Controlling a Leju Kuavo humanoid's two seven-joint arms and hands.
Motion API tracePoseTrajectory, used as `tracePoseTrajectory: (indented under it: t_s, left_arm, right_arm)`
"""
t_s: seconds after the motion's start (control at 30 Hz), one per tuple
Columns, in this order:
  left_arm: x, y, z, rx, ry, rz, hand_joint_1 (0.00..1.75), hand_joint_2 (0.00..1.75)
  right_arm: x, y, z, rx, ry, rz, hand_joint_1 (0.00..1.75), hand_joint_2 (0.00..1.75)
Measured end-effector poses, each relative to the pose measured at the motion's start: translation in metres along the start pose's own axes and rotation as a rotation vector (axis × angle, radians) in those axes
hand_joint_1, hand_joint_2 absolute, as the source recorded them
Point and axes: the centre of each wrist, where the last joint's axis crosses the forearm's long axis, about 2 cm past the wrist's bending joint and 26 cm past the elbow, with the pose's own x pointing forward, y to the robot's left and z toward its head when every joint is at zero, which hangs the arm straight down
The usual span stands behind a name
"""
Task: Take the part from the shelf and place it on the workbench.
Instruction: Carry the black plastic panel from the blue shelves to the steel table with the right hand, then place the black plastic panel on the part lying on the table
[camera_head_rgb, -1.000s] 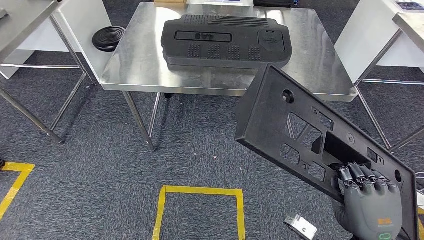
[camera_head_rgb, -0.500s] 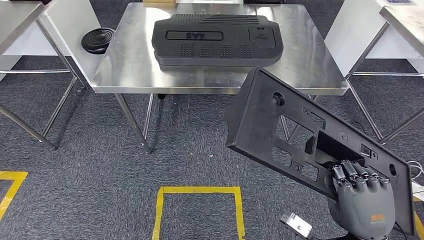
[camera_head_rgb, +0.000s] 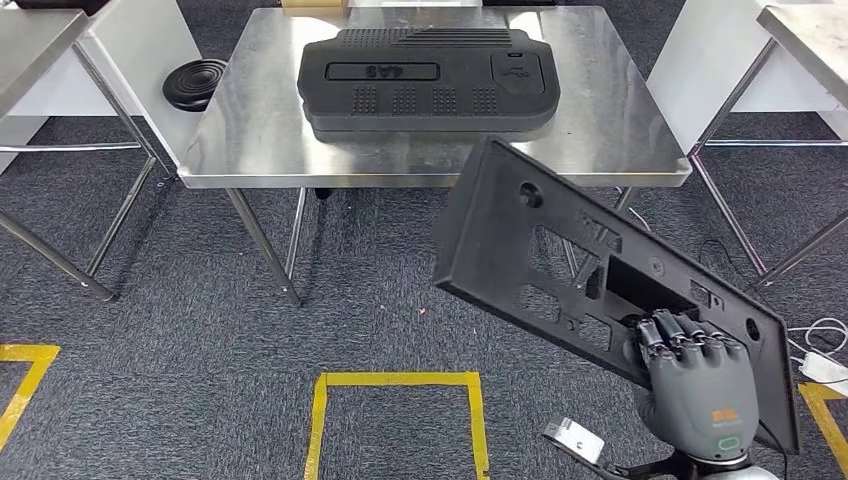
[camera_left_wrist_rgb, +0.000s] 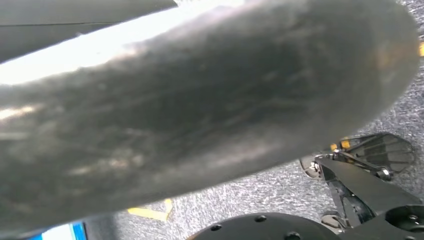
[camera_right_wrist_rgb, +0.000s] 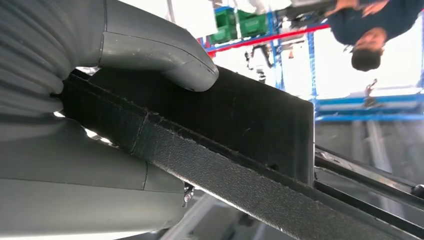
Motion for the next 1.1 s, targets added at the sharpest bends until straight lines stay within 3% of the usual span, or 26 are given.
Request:
tracePoseTrajectory:
  t_s: [0.67,1.1]
  left_arm:
    - [0.004,0.002,-0.001,0.000,0.000,-0.046,0.00,0.00]
    - [0.005,0.005,-0.001,0.000,-0.008,-0.064,0.00,0.00]
  right_arm:
    - [0.033,0.045,-0.050,0.100,-0.245,-0.044,1.75,1.75]
    - [0.039,0.058,-0.053,0.143,-0.282,-0.042,1.75,1.75]
